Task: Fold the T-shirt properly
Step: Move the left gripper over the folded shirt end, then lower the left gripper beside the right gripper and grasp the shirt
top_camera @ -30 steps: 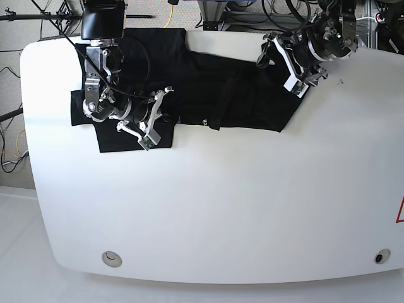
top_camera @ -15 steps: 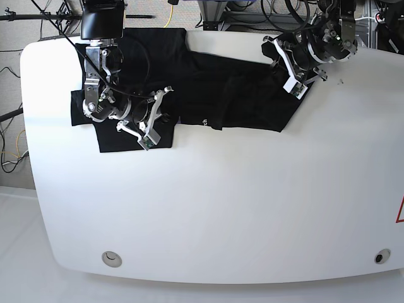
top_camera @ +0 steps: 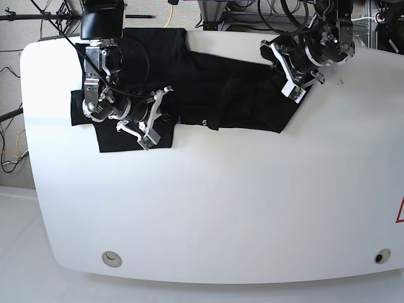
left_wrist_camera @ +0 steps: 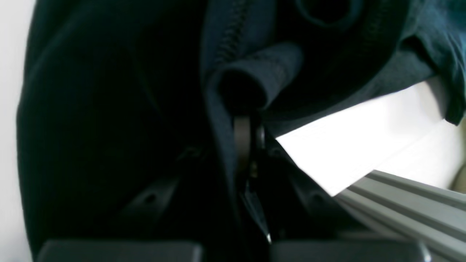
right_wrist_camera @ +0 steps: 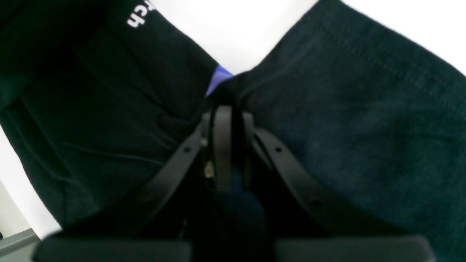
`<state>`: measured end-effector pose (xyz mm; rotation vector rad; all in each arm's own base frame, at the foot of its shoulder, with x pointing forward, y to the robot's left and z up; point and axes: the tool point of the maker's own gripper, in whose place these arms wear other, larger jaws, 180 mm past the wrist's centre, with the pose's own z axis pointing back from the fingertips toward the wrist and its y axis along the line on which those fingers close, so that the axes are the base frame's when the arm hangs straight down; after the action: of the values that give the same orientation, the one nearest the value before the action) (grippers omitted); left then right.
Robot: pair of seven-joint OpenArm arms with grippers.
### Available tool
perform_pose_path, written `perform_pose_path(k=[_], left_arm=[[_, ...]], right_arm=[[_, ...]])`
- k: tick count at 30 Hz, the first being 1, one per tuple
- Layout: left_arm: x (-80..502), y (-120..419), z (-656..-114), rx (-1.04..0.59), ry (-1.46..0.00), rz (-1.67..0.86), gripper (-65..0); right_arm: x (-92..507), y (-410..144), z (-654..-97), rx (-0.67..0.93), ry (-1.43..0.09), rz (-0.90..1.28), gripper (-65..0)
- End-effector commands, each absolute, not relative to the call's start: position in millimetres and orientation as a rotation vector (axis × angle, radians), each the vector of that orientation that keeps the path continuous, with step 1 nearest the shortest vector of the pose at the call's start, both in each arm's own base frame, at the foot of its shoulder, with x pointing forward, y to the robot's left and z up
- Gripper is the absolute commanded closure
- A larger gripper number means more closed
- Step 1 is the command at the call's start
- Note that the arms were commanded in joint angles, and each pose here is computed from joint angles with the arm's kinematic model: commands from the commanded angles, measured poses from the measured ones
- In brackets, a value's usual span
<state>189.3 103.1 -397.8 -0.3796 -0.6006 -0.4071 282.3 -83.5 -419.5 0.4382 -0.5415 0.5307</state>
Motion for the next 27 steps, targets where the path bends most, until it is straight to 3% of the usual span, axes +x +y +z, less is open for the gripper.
perform_pose_path(k=[1,27], left_arm=[[198,96,-386,-0.403,-0.652,-0.401,0.0],[236,29,-353,-0.548,-0.788,-0.394,0.0]], right_arm=[[286,-88,-416,0.417,-0.546,0.546,-3.9],[287,-89,-417,0.41,-0.544,0.55,-3.9]])
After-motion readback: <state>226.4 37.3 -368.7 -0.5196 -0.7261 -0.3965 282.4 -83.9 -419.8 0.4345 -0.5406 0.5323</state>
